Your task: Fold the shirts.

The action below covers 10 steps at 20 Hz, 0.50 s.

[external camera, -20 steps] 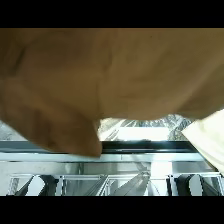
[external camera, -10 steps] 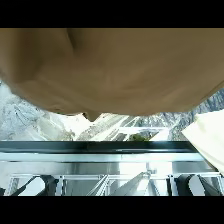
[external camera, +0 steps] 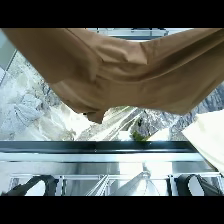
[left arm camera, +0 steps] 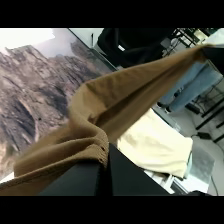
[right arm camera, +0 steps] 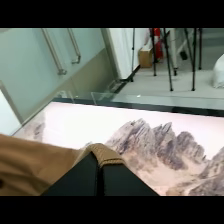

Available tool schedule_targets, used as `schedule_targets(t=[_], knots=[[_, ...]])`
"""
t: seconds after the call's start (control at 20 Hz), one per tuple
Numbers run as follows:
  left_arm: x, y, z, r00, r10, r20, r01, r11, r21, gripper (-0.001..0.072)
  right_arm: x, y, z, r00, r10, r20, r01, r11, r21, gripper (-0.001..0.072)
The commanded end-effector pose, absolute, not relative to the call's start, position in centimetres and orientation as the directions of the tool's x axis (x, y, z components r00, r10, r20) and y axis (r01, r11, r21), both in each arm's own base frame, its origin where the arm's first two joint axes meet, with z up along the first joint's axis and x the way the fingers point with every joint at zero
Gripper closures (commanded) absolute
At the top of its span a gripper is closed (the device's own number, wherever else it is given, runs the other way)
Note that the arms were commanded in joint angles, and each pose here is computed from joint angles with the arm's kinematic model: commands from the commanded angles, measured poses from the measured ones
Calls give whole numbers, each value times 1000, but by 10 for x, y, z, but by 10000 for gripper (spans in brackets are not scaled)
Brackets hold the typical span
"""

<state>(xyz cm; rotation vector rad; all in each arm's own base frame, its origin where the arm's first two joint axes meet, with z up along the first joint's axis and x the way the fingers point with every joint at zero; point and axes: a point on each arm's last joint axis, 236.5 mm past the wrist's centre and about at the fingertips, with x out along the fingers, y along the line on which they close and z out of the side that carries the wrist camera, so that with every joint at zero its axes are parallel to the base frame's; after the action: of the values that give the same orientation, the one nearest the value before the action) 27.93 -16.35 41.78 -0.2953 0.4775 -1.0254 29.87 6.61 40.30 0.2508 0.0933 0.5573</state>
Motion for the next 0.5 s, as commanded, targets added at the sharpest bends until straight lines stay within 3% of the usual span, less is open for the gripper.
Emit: schedule_targets(t=[0.0,0.1,0.25,0.35,0.45], knots=[[192,-184,442,472,-852,-226,772,523,-361,683,245,88,433,879,475,37,-474,865,162,689],[158,-189,455,521,-833,-186,777,553,-302,683,215,100,459,896,430,107,-438,897,64,689],[185,-147,464,740,-636,-219,594,770,-233,681,208,81,489,938,303,169,-307,952,-2,689],[217,-123,466,763,-595,-252,542,802,-252,680,237,67,469,944,320,75,-326,940,102,689],[259,-104,447,709,-634,-308,537,769,-346,680,279,52,420,915,391,-97,-352,894,279,689]])
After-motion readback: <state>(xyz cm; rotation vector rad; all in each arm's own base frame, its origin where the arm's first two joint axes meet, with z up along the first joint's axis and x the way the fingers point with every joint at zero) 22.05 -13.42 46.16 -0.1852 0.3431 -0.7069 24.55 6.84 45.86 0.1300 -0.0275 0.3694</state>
